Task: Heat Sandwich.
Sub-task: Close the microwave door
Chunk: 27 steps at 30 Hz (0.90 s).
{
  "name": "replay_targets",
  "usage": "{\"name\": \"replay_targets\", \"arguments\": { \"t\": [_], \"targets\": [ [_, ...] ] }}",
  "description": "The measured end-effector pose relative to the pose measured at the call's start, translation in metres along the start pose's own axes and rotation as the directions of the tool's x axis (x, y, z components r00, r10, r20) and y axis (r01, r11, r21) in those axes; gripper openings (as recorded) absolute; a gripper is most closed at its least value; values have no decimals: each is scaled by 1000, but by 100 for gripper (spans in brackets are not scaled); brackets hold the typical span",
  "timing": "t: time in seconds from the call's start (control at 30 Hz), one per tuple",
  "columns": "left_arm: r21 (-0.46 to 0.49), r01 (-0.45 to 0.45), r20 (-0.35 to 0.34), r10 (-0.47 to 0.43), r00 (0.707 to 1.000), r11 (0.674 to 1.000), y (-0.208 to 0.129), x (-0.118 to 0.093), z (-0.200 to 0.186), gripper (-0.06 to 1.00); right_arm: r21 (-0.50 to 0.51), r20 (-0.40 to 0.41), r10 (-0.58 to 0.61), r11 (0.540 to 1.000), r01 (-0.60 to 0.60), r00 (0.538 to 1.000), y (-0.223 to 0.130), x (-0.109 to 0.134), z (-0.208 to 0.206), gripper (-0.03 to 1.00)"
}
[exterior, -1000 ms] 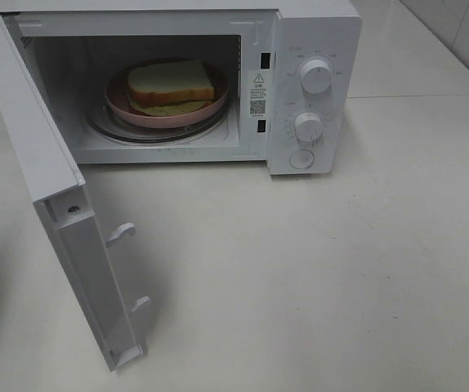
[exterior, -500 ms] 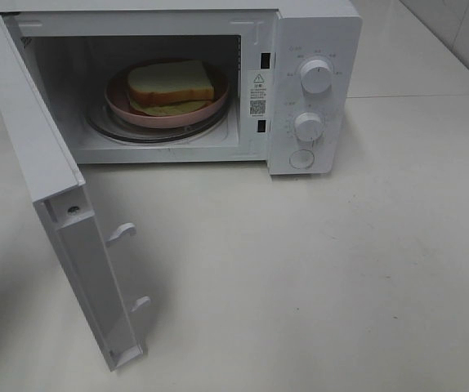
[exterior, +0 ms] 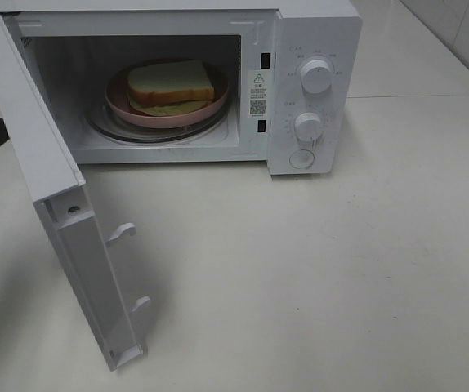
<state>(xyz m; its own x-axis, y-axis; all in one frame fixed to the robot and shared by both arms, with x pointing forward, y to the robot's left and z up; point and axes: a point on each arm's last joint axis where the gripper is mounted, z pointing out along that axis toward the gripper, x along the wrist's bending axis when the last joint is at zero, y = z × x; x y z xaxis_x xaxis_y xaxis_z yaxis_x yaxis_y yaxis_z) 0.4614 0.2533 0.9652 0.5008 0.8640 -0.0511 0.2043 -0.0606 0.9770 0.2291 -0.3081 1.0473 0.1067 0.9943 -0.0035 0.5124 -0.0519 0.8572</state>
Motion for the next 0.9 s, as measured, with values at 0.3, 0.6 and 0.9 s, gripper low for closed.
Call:
{"name": "replay_targets", "arguments": {
  "t": [0.3,0.6,0.9],
  "targets": [
    [10,-42,-17,42,999,999,-11,-31,24,0,0,-1,0,1000,0,1000,0,0,0,76],
    [13,-138,-145,138,980,990,-8,-56,53,0,0,-1,0,1000,0,1000,0,0,0,76],
    [-40,-136,-274,120,954,990,-3,-72,90,0,0,-1,0,1000,0,1000,0,0,0,76]
  ]
}}
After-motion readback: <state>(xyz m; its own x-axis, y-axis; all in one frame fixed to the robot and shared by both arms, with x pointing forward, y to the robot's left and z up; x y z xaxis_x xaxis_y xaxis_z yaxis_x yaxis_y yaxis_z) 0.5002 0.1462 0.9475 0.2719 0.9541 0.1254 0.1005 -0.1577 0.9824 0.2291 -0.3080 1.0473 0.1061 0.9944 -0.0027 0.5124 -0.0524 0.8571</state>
